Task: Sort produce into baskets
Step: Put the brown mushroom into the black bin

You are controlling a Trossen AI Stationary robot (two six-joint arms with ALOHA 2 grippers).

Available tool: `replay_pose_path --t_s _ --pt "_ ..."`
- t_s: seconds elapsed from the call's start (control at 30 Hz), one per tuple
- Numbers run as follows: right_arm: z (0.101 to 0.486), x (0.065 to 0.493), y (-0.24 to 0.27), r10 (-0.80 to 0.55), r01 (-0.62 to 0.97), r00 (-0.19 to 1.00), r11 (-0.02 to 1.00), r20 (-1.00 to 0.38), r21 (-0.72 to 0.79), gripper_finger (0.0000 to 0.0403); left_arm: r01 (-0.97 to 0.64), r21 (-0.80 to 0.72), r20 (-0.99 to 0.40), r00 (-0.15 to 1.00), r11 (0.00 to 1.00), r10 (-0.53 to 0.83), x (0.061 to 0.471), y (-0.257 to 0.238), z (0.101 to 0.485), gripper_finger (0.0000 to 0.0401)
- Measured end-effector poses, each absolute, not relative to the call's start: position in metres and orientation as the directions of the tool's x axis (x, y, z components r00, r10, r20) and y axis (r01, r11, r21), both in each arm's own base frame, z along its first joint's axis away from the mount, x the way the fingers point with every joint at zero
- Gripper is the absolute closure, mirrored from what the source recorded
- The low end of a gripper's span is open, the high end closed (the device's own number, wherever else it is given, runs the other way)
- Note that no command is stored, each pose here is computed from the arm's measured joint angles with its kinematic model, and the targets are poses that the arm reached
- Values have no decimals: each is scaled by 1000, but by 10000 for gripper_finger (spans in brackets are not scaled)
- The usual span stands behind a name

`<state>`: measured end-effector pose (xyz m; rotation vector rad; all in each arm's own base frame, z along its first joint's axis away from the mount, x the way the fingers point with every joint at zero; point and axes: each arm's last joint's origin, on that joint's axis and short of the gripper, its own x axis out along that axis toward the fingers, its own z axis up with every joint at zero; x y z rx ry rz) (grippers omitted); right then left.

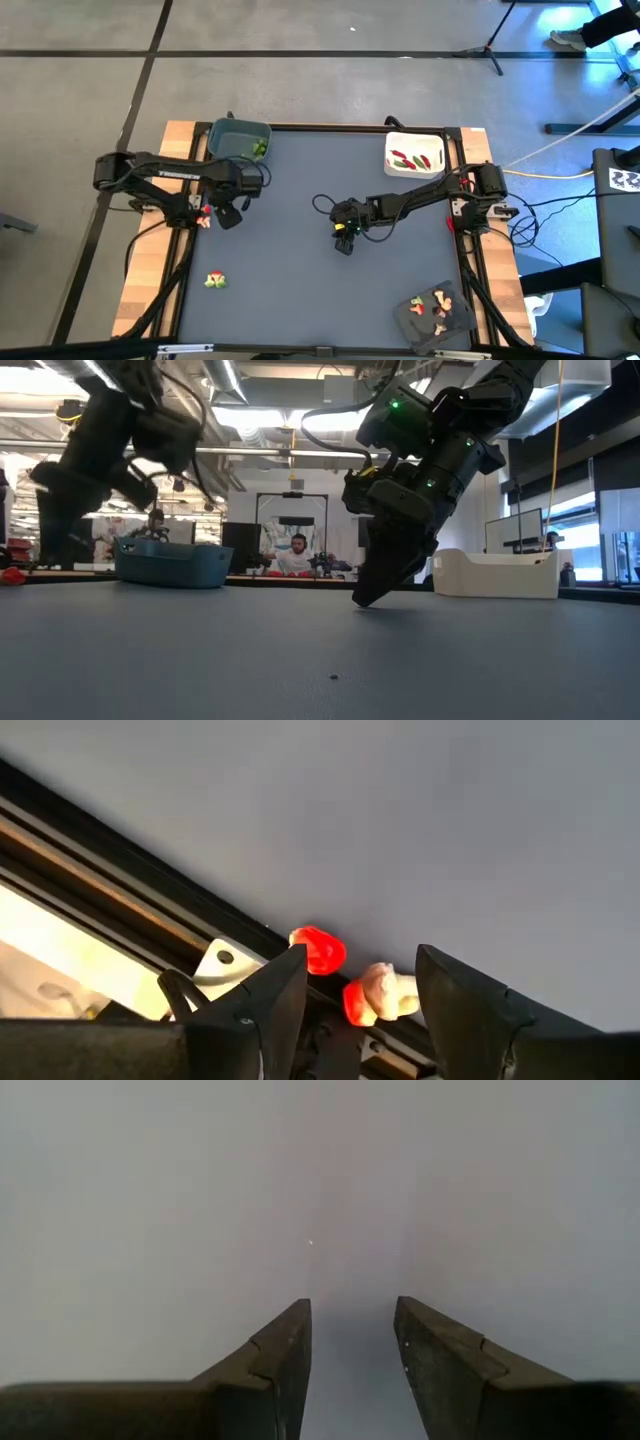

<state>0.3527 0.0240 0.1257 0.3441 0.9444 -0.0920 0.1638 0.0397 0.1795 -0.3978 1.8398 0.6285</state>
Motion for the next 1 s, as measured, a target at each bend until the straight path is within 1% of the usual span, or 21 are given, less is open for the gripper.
replay_pose_path --t_s 0.27,0.43,0.57,0.67,0.87,0.93,1.0 --pt "126 353 24 72 226 587 942 -806 249 251 -501 279 -871 -492 819 -3 174 42 154 219" --pt "126 353 24 72 225 588 942 -806 249 251 -424 282 -809 -587 861 -24 175 42 135 219" --pt "126 353 24 72 224 588 943 -806 248 251 -386 305 -759 -650 871 -23 176 44 122 219" --pt "126 353 24 73 224 588 943 -805 248 251 -365 326 -727 -687 872 -16 177 46 114 219" --pt "126 353 24 72 224 588 943 -806 248 251 -324 294 -664 -746 899 -51 174 48 99 219" --pt "126 353 24 72 224 588 942 -806 248 251 -303 278 -650 -758 912 -54 173 47 97 227" --pt "126 353 24 72 224 587 943 -806 248 251 -291 266 -645 -762 919 -55 172 47 95 244"
